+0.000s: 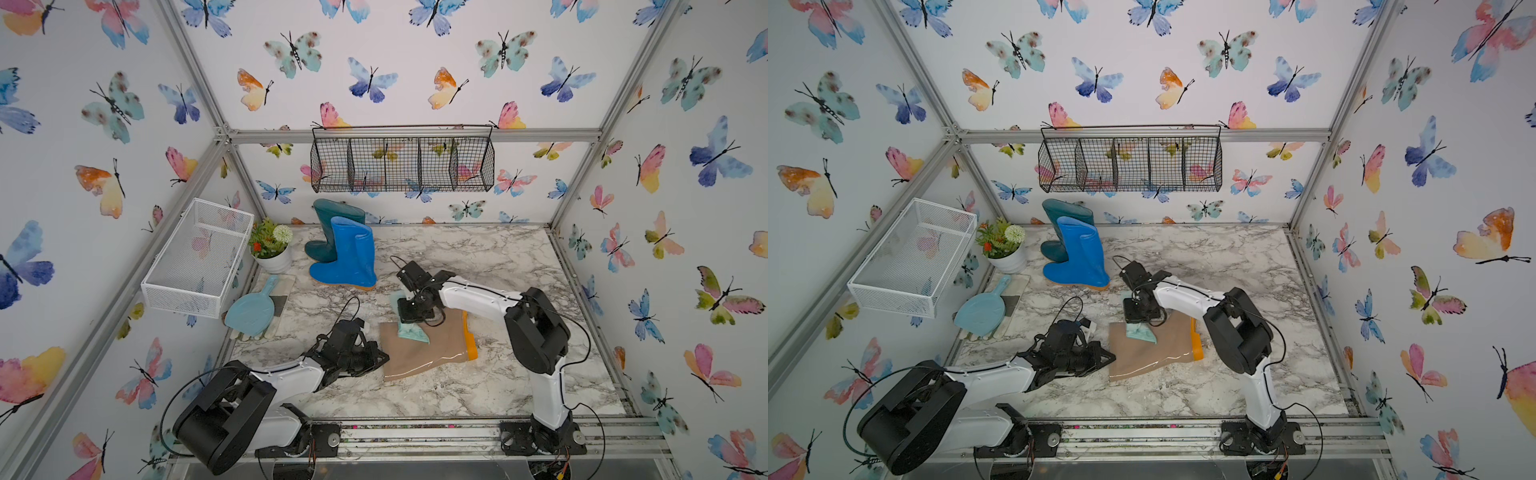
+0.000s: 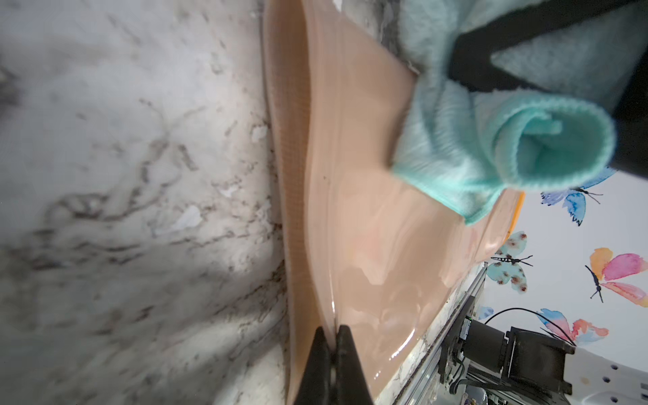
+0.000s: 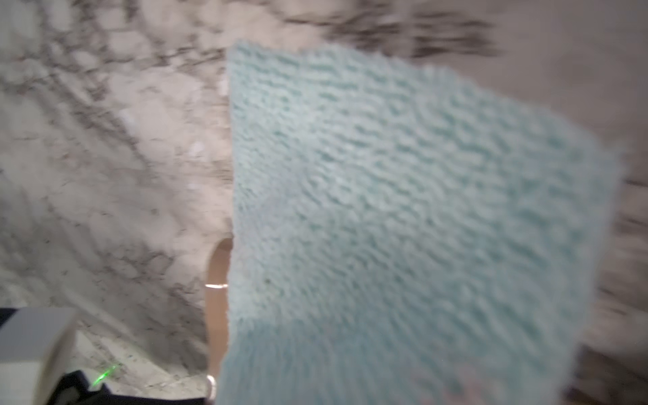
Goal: Wipe the rubber boots with a cloth
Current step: Wipe the dirt off the rubber boot.
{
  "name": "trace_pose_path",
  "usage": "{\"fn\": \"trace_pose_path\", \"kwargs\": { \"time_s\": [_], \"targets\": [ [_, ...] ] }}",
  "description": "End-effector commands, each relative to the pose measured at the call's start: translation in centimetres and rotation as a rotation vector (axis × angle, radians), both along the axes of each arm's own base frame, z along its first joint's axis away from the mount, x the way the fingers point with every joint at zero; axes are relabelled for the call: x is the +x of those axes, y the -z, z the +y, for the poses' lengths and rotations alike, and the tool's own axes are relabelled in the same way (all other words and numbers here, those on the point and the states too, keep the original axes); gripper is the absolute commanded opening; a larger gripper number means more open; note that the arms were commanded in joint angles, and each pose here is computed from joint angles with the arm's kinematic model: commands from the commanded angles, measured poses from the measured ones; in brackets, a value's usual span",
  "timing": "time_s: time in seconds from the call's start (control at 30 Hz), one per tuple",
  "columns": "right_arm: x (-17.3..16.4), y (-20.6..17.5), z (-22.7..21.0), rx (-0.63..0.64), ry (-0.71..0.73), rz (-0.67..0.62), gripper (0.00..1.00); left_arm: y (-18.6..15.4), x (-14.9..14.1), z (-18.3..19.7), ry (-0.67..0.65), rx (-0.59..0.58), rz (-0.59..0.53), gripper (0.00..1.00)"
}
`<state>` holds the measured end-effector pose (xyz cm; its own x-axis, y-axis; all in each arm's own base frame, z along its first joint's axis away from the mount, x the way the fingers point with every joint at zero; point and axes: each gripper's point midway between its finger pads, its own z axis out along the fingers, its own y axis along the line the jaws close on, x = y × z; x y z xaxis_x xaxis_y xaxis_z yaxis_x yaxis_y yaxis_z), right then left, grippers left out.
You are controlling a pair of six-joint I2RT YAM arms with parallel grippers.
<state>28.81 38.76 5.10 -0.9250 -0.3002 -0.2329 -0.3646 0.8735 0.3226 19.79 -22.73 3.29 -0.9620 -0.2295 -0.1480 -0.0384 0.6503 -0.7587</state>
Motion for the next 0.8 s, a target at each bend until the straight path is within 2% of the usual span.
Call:
{"fn": "trace_pose_path", "kwargs": {
  "time_s": [0.0,0.13,0.23,0.33,0.47,0.67,0.77],
  "targets": [
    [-1.7,-0.4,1.8,-0.003,-0.083,0.026,0.01,0.1,0.3,0.2,-0.017,0.011,0.005,0.00],
    [0.0,0.1,-3.4,-0.096,-0.021,-0.001,0.01,0.3,0.0,0.5,-0.031,0.014,0.008,0.00],
    [1.5,0.4,-9.0,-0.111,0.110,0.026,0.01,0.3,-0.2,0.7,-0.043,0.005,0.006,0.00],
    [2.3,0.0,-11.6,-0.125,0.166,-0.002,0.01,0.4,-0.3,0.6,-0.040,0.003,0.009,0.00],
    [1.5,-0.1,-9.1,-0.054,0.142,0.042,0.01,0.6,-0.4,0.6,-0.041,0.000,0.016,0.00],
    [-3.3,0.4,0.7,0.022,-0.052,0.066,0.01,0.4,-0.2,0.4,-0.048,-0.005,0.012,0.00],
    [-4.0,1.0,1.0,0.007,-0.071,0.090,0.01,0.3,-0.2,0.2,-0.041,-0.006,0.012,0.00]
  ]
}}
